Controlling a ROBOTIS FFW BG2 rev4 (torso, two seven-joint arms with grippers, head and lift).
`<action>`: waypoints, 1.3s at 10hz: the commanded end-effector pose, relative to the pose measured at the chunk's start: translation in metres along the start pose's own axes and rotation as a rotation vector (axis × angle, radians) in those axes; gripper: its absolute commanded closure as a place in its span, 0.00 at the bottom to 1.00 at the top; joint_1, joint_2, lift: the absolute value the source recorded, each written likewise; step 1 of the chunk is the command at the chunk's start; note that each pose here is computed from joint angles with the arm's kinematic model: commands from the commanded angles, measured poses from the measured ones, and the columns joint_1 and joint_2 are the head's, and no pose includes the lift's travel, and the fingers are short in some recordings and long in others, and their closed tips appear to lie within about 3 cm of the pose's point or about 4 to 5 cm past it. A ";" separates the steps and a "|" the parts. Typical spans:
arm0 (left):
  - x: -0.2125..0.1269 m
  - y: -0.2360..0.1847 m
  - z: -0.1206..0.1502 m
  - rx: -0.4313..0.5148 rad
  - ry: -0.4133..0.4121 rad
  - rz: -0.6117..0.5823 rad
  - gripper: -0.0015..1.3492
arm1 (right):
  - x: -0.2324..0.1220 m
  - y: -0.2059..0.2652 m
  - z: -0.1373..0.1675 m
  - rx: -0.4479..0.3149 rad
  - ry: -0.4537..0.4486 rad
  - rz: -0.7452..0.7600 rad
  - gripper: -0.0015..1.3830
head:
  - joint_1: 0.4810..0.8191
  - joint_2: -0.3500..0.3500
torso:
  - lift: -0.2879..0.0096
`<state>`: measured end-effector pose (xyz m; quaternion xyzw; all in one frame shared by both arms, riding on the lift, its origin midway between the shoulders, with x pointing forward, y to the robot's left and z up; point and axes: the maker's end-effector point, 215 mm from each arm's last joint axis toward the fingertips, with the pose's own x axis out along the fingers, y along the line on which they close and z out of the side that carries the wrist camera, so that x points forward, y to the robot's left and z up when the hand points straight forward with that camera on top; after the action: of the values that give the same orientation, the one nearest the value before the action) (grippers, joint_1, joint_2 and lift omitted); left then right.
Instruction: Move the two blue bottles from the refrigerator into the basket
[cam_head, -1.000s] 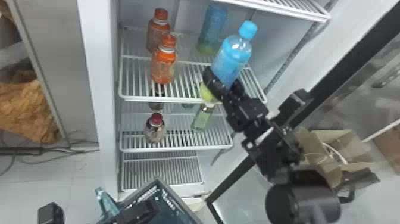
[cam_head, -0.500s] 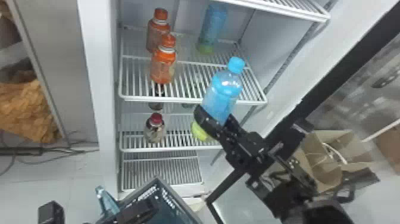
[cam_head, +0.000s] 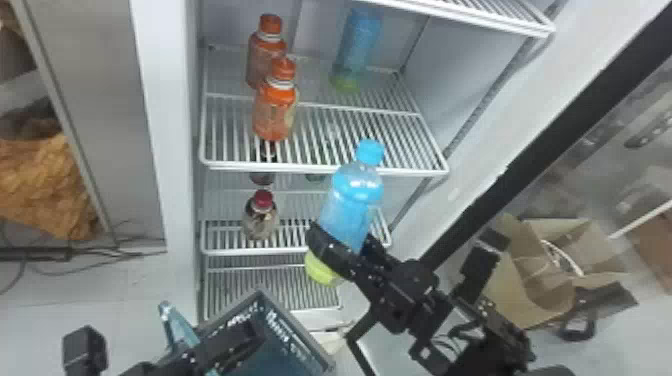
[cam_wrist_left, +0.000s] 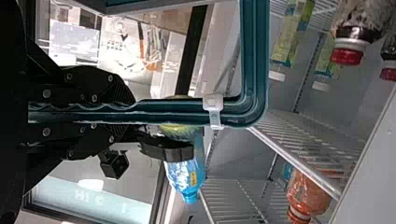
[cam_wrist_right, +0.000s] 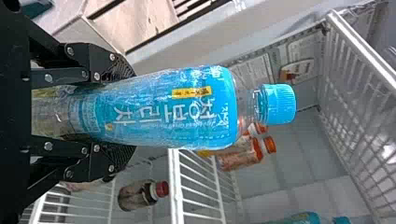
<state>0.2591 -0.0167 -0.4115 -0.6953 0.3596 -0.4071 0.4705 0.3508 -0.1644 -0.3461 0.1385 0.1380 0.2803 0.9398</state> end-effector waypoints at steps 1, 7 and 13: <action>0.011 -0.008 0.002 0.013 0.015 -0.022 0.89 | -0.006 0.007 -0.010 0.016 0.030 0.009 0.93 | 0.63 0.01 | 0.93; 0.033 -0.030 0.007 0.048 0.039 -0.081 0.89 | -0.024 0.021 -0.047 0.095 0.139 0.028 0.93 | 0.63 0.00 | 0.93; 0.036 -0.033 0.011 0.055 0.032 -0.089 0.89 | -0.031 0.036 -0.081 0.180 0.235 0.069 0.86 | 0.63 0.00 | 0.93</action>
<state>0.2878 -0.0348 -0.3741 -0.6903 0.3240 -0.4493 0.4654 0.2822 -0.1377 -0.4002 0.1919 0.2620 0.3138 0.8922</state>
